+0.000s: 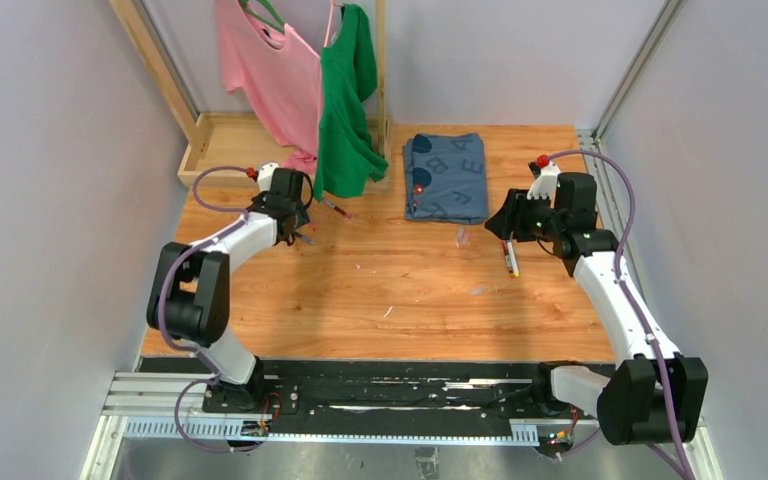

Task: Insert the pens into the pen caps
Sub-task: Pick up the pen from the center of the board.

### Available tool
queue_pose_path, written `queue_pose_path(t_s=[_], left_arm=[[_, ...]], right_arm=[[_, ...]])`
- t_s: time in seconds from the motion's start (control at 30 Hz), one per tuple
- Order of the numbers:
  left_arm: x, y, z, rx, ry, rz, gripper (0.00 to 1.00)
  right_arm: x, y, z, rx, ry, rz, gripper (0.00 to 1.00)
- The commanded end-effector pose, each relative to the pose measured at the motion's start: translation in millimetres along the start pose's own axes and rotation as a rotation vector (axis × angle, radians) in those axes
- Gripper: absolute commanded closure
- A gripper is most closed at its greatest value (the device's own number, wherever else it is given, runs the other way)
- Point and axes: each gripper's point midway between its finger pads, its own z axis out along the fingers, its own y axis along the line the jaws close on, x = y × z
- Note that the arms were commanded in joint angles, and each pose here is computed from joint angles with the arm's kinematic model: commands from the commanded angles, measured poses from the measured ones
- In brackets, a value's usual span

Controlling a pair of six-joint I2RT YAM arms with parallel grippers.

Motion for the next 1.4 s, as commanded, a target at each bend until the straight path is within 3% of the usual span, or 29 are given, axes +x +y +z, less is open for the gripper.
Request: queue_pose_path(t_s=[0.0,0.5,0.8,1.1,1.37], left_arm=[[-1,2,18,-0.071,0.032,-0.020,0.42],[30,3,53,-0.129,0.125,0.052,0.49],[38,5,51,-0.111,0.151,0.033,0.62],[64,14,42,-0.096,0.203,-0.005,0.62],[75,25,29,-0.094,0.197,-0.041,0.92]], right_arm=[[-3,10,-5,-0.058,-0.022,0.009,0.52],[2,13,-3,-0.082,-0.012,0.021,0.53],[2,16,-3,-0.100,-0.017,0.018,0.53],[2,20,-4,-0.122,-0.022,0.011,0.53],[2,28,-5,-0.174,-0.028,0.001,0.53]])
